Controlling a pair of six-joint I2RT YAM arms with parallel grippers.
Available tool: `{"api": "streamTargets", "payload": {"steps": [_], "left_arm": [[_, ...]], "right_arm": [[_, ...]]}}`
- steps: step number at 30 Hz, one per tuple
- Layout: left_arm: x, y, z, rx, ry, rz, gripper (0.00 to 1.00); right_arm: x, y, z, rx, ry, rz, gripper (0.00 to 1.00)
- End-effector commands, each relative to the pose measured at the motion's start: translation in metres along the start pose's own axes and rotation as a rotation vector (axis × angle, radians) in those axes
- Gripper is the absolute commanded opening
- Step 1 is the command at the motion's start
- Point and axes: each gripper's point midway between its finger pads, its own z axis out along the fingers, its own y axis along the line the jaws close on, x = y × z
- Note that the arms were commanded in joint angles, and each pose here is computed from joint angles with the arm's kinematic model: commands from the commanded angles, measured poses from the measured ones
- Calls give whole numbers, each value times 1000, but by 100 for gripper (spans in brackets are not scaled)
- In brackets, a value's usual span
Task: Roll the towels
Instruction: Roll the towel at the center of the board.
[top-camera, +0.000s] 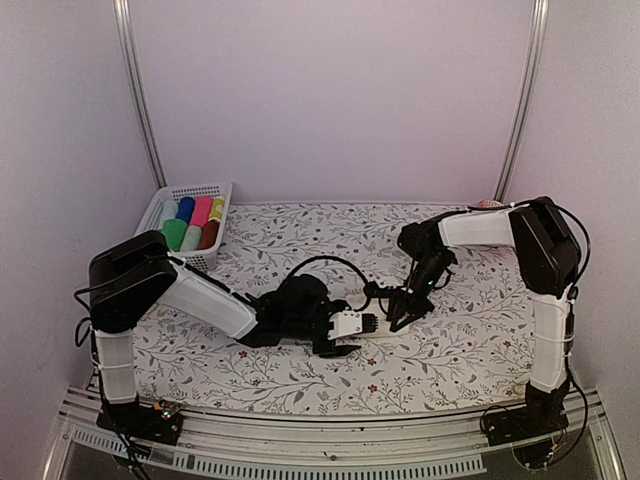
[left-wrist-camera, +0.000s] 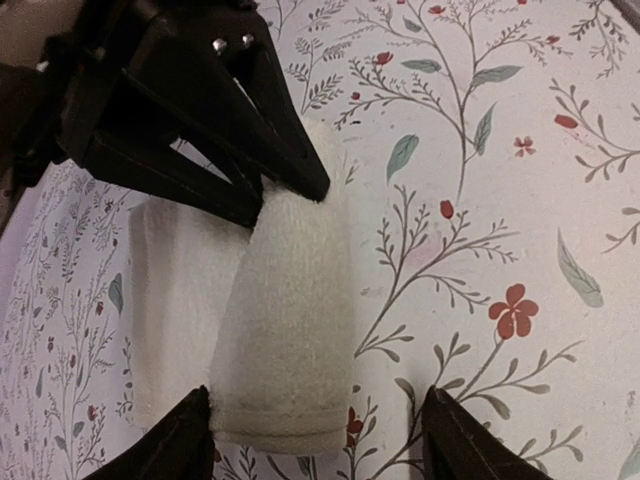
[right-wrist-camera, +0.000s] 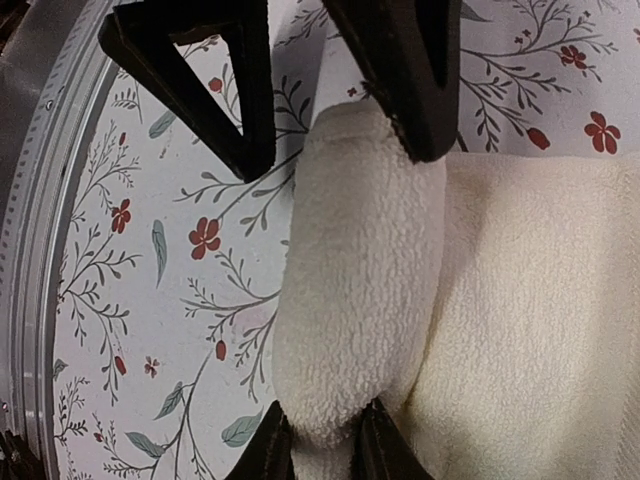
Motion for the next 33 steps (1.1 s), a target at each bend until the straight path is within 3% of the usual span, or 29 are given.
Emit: {"api": "streamTargets", "payload": {"steps": [1, 14, 16, 24, 33], "left_arm": [[-10, -6, 4, 4, -26, 32, 70], [-6, -11, 10, -3, -1, 61, 49], [-5, -12, 11, -1, 5, 62, 34], [6, -15, 17, 20, 40, 45, 0], [15, -12, 15, 157, 58, -167, 0]], "right_arm": [[10, 8, 11, -59, 29, 35, 20], [13, 7, 13, -59, 36, 41, 20], [13, 6, 13, -55, 39, 38, 20], [13, 3, 10, -22, 40, 22, 26], [-7, -4, -24, 180, -17, -115, 51]]}}
